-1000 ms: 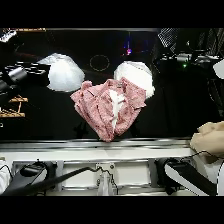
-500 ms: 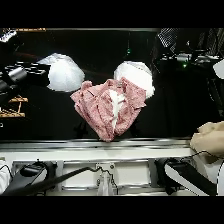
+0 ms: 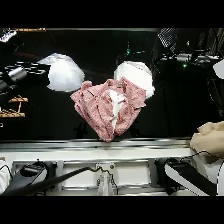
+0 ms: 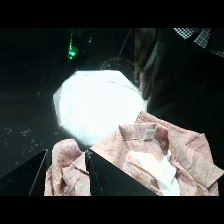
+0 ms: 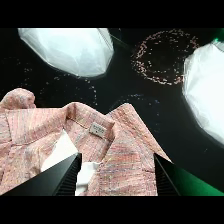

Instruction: Fold the clothes and pants, and hang the long-sleeved shirts on hangers.

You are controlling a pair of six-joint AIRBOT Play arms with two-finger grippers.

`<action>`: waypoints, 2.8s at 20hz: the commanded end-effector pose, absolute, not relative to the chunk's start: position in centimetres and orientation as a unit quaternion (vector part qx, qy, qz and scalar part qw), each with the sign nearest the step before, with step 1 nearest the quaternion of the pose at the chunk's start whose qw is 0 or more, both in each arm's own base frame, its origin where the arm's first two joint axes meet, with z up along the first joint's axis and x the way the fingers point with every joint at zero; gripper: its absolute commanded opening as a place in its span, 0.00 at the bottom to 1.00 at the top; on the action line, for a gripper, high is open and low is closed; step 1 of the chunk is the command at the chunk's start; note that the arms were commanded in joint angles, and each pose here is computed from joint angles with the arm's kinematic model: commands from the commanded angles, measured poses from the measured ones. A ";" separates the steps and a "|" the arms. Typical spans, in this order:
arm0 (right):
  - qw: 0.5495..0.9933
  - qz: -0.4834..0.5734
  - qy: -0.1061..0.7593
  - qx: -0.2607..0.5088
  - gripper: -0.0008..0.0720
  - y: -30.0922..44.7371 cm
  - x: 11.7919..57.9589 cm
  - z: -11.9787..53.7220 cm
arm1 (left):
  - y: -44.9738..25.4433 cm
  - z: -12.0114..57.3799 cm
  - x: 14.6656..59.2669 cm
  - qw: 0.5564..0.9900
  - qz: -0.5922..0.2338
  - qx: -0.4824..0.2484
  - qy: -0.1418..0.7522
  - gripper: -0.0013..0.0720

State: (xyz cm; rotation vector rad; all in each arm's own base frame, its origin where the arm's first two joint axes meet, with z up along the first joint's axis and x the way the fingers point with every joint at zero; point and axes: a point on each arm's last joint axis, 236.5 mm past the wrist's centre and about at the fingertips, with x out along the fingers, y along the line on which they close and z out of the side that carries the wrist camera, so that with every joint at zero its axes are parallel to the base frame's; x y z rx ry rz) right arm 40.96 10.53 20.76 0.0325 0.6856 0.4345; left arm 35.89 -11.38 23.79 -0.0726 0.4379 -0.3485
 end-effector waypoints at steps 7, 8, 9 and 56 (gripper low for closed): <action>0.931 0.204 0.303 0.023 0.74 10.4 42.1 21.9 | -12.1 25.3 36.7 0.963 -0.181 -0.070 0.185 0.35; 0.937 0.198 0.287 0.026 0.74 10.3 42.6 22.6 | -12.3 25.3 36.6 0.962 -0.184 -0.075 0.185 0.35; 0.938 0.196 0.283 0.037 0.73 10.3 42.8 22.8 | -12.6 25.3 36.7 0.960 -0.188 -0.085 0.187 0.35; 0.808 0.070 0.541 0.223 0.74 15.5 37.0 4.9 | -33.4 17.3 35.8 0.750 -0.528 -0.062 0.393 0.03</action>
